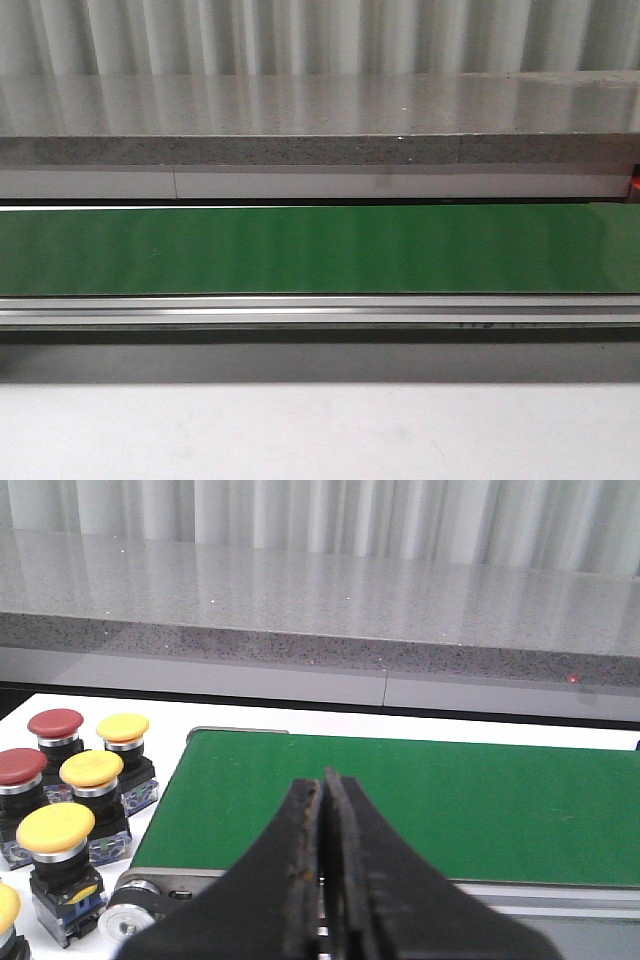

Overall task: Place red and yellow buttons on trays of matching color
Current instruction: 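Lower the left gripper onto a yellow button and close on it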

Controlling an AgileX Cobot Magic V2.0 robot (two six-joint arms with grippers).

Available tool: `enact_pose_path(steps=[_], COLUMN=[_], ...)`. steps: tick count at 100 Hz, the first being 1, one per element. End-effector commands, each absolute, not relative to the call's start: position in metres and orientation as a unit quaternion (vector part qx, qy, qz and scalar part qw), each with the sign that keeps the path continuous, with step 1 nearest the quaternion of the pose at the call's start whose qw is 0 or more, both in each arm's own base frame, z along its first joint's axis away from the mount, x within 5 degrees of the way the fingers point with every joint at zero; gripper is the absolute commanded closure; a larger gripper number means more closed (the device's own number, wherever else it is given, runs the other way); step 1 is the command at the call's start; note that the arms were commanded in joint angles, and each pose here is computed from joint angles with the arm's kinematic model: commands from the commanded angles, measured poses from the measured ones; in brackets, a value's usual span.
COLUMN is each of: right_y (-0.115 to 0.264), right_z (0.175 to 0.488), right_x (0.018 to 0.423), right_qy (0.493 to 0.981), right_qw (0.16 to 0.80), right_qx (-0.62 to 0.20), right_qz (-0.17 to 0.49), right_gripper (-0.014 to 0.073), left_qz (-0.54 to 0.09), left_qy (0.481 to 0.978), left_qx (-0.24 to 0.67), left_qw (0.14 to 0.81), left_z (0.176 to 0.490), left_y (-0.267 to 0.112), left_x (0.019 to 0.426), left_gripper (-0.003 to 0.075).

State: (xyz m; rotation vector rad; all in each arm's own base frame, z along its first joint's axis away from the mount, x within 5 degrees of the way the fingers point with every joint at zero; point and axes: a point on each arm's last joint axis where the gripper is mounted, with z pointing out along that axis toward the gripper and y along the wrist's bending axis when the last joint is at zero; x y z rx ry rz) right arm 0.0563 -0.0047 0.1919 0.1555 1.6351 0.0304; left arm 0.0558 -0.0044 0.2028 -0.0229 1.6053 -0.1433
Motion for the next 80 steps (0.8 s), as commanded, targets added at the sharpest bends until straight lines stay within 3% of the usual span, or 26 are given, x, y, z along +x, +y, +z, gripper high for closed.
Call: enact_pose_path(steps=[1, 80], right_y=[-0.004, -0.004], right_z=[0.199, 0.199], right_x=[0.056, 0.056], right_qy=[0.700, 0.700], right_qw=[0.712, 0.712], right_qx=[0.058, 0.058], right_qz=[0.011, 0.011], right_gripper=[0.0661, 0.0661], left_qz=[-0.069, -0.069], left_qy=[0.694, 0.690], left_qx=[-0.013, -0.013], left_qw=[0.716, 0.720], left_z=[0.196, 0.206], left_y=[-0.004, -0.004], left_x=[0.056, 0.054], left_gripper=[0.0740, 0.0740])
